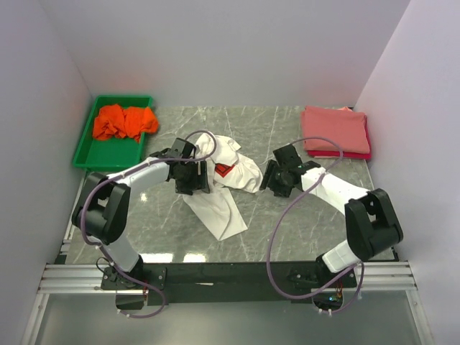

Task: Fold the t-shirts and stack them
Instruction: Move the tshirt to the center of the board, then flatten the tshirt out

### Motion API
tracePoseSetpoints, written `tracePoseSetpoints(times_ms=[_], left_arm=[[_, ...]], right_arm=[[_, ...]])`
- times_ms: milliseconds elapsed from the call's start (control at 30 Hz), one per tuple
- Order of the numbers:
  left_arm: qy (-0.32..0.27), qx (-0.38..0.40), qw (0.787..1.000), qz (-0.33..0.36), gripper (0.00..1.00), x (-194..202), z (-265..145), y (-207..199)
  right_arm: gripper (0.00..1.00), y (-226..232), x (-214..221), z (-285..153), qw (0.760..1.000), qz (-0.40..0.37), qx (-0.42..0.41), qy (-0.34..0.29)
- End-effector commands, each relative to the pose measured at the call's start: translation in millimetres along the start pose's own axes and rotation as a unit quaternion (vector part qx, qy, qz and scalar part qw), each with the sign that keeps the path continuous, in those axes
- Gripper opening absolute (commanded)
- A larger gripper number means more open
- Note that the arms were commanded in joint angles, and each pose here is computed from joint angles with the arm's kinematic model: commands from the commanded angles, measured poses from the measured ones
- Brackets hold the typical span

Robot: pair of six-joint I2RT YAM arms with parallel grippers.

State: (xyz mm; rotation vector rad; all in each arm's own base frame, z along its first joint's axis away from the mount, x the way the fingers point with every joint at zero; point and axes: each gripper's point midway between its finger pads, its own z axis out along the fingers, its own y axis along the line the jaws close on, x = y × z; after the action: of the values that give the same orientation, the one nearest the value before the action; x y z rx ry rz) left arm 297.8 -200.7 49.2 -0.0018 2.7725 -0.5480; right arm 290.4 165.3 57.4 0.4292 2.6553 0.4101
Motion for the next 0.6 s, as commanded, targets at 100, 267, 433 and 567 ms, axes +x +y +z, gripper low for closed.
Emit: tracePoseSetpoints(times_ms=[100,267,433,567], left_arm=[[-0.029,0.0,1.0,0.012,0.67,-21.0,6.6,-3.2],[-0.021,0.009,1.0,0.006,0.56,-15.1,9.0,-4.1],[-0.025,0.015,1.0,-0.003,0.34,-16.1,7.2,-1.8],[-0.031,0.027,0.999,-0.016,0.15,-23.1,6.1,0.3]], right_arm=[[0.65,29.6,-25.8,14.6,1.0,-0.01,-0.016,-0.023],[0.63,36.0,-24.6,32.9,1.0,-0.019,-0.004,-0.005],[0.54,34.2,-18.7,42.0,1.0,-0.02,0.018,0.014],[0.36,29.4,-14.0,42.0,0.999,-0.015,0.028,0.024]])
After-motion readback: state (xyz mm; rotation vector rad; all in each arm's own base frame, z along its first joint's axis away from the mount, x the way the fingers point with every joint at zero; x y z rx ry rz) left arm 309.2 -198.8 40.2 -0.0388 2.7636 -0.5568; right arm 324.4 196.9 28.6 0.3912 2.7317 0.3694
